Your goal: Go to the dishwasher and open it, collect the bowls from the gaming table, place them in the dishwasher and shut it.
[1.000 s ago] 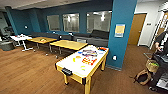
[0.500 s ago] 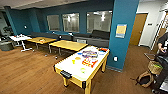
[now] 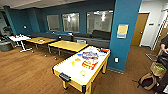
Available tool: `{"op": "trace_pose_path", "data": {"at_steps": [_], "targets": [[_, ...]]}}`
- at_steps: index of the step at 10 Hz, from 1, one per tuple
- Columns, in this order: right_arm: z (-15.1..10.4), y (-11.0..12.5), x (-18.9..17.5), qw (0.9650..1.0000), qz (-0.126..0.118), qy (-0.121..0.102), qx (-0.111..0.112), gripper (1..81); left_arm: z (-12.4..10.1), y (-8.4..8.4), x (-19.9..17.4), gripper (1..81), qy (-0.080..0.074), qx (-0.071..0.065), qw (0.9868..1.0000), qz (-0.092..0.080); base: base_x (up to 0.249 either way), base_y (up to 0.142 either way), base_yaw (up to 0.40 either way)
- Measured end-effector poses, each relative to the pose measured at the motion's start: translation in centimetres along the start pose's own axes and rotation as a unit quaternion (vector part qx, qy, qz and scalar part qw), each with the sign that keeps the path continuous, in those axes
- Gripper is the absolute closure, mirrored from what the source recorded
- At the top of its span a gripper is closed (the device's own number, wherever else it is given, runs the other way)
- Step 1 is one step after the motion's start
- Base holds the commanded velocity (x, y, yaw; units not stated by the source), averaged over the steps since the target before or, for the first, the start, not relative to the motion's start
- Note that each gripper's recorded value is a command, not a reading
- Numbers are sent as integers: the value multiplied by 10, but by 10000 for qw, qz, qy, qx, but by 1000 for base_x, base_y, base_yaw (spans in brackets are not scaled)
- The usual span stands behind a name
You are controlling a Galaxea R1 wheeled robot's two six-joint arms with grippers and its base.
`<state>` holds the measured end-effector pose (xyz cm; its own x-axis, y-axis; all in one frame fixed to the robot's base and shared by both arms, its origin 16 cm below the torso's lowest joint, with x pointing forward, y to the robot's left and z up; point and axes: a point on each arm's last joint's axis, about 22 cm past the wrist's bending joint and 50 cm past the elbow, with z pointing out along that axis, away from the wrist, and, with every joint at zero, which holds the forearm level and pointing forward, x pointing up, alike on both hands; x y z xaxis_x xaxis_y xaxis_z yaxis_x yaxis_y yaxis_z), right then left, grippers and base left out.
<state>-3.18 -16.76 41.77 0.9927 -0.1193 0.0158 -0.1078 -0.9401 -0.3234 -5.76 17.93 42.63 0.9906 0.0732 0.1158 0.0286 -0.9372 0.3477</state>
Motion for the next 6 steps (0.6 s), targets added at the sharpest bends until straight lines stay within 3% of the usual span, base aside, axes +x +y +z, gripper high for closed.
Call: {"op": "trace_pose_path", "data": {"at_steps": [6], "targets": [[0, 0, -2, 10000, 3, -9, -1, 10, -1, 0, -4, 10, -20, 1, 10000, -8, 136, 0, 0]]}}
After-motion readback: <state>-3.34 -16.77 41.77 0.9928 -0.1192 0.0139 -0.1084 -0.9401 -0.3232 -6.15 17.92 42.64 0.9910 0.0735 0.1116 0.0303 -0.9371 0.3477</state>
